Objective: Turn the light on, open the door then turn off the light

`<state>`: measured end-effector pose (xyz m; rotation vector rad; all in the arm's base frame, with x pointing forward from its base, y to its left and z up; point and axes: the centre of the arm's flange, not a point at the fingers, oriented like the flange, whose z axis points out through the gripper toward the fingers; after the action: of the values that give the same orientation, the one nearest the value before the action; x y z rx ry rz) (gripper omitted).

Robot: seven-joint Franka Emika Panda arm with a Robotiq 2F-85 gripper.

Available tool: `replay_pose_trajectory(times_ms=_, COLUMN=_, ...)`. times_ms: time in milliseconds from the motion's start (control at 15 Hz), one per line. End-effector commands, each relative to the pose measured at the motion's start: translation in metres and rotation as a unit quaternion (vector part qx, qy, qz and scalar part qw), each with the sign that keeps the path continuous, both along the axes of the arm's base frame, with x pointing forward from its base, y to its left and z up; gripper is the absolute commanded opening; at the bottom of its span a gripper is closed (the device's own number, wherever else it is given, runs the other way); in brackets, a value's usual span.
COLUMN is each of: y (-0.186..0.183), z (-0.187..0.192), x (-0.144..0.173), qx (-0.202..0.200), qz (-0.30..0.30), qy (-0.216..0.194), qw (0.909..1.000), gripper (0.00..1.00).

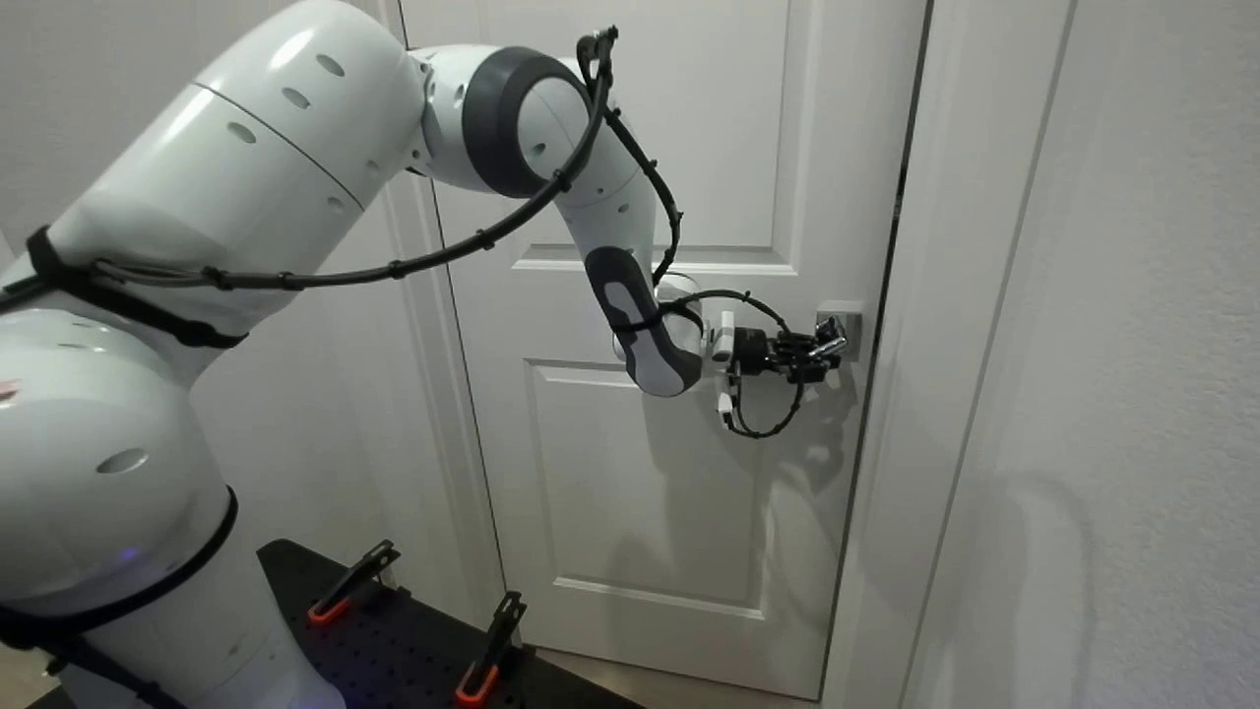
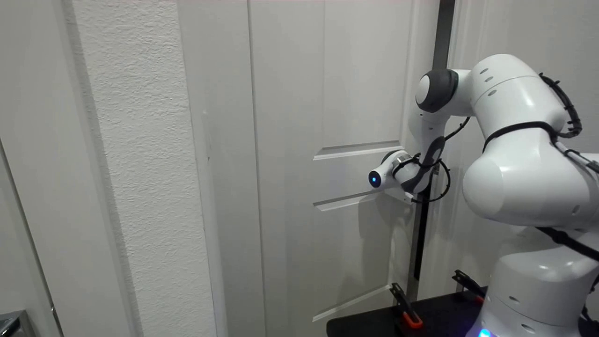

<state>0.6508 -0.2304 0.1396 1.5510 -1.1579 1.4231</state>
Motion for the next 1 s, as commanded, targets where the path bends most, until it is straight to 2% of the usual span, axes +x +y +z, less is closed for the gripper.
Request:
replay_pose_trajectory(times_ms=0, y=0.011, z=0.031, x=0.037, qx=-0.022, qz=0.001, qy=-0.033, qw=0.9992, gripper=0.01)
replay_pose_trajectory(times_ms=933, y=0.020, z=0.047, x=0.058, qx=0.025, qz=0.006, qy=-0.033, qw=0.9991, gripper=0.01)
